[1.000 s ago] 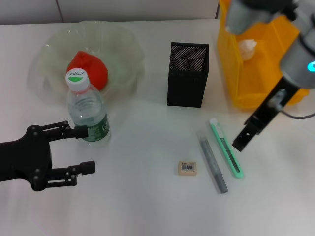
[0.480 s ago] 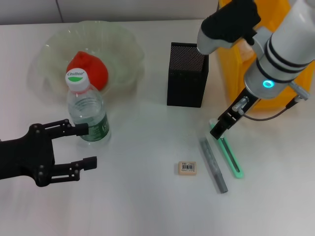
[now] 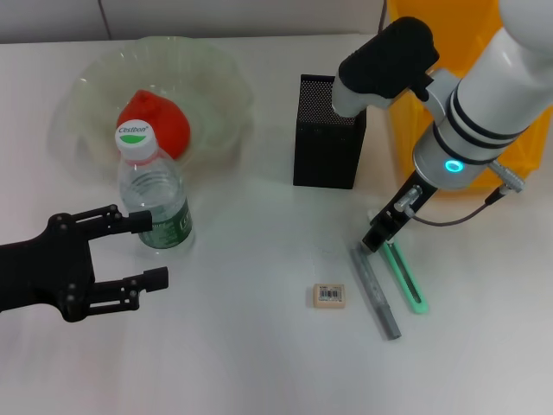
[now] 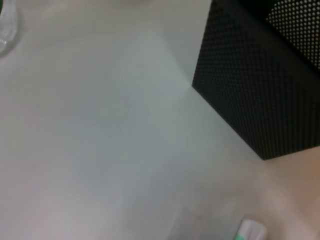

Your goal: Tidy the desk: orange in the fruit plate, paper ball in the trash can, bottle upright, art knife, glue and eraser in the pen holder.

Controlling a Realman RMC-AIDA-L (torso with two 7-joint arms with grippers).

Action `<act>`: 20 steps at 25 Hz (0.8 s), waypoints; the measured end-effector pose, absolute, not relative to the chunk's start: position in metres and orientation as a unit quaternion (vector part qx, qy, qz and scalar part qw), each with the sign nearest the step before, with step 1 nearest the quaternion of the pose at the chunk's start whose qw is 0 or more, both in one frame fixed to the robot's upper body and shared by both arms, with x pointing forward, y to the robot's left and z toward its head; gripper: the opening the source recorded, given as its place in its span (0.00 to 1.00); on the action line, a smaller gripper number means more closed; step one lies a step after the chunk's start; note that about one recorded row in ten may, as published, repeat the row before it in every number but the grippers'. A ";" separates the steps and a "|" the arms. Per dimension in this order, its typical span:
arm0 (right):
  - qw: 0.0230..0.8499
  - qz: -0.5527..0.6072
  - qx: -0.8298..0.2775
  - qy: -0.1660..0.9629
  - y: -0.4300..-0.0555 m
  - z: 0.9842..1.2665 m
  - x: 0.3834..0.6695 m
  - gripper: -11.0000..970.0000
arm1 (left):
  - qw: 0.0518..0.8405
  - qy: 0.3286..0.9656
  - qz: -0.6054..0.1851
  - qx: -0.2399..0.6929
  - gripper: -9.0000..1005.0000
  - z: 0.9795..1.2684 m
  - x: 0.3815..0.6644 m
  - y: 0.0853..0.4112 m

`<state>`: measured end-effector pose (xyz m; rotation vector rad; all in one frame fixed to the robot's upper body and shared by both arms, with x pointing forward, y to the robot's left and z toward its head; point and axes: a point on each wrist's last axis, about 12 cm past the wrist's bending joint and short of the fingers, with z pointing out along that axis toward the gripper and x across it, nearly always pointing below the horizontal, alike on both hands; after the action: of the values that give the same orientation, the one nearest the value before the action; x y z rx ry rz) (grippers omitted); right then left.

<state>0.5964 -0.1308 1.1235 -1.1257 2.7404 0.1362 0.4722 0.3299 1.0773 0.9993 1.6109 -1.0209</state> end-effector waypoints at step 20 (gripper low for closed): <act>0.091 0.040 -0.409 0.907 -0.127 1.130 0.593 0.18 | 0.479 0.666 -0.407 0.400 0.78 1.076 0.472 0.334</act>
<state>0.5929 -0.1269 1.1304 -1.2147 2.6960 0.1195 0.4719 0.3340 1.0760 0.9767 1.6266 -0.9940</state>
